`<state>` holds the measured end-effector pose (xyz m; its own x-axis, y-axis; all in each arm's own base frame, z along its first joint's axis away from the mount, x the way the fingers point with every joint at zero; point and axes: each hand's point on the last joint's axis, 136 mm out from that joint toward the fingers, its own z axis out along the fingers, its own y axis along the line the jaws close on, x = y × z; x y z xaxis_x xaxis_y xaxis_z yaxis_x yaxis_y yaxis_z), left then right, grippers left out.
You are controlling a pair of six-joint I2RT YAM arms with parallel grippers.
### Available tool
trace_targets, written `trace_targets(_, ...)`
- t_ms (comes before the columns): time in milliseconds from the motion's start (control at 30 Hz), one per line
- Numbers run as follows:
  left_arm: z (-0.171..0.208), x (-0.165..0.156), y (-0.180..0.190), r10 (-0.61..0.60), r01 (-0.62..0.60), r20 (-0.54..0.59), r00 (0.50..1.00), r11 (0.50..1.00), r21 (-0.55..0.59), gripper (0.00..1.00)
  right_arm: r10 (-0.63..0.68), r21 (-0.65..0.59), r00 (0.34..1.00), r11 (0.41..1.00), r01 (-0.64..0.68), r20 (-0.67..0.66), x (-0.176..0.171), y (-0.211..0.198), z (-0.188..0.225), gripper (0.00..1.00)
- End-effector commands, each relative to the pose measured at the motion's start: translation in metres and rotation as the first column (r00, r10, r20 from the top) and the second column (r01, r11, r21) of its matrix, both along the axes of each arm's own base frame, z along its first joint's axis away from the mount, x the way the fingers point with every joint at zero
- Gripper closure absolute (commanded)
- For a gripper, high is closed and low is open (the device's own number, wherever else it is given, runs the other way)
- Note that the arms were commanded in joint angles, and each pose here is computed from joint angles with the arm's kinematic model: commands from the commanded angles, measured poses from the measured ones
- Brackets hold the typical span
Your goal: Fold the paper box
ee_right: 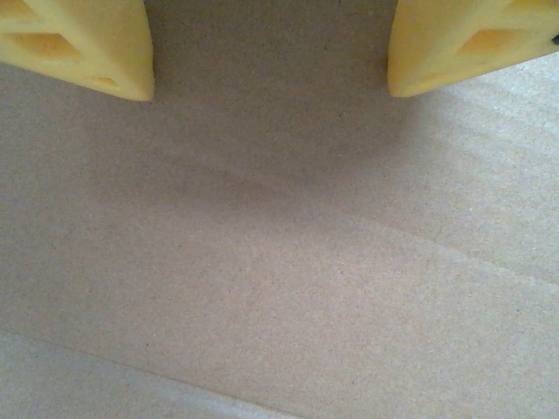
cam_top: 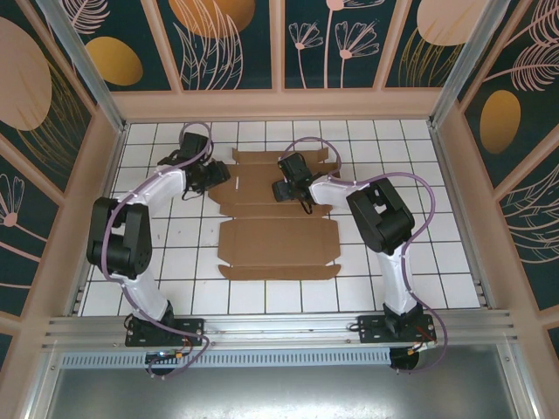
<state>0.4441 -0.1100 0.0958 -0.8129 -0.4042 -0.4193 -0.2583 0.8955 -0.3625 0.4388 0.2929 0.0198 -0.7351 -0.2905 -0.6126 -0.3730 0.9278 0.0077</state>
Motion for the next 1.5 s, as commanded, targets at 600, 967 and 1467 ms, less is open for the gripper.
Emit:
trace_targets(600, -0.066, 0.046, -0.021, -0.245, 0.237, -0.029, 0.969, 0.955, -0.177, 0.57, 0.011, -0.167, 0.949, 0.984, -0.067, -0.316, -0.067, -0.035, -0.096, 0.33)
trace_targets(967, -0.064, 0.036, -0.034, -0.261, 0.247, -0.015, 0.965, 0.93, -0.272, 0.92, 0.014, -0.165, 0.948, 0.984, -0.07, -0.316, -0.067, -0.035, -0.095, 0.34)
trace_targets(1467, 0.0, 0.035, -0.073, -0.293, 0.299, 0.067, 0.954, 0.908, -0.295, 0.98, 0.009, -0.171, 0.946, 0.983, -0.068, -0.323, -0.068, -0.035, -0.098, 0.35)
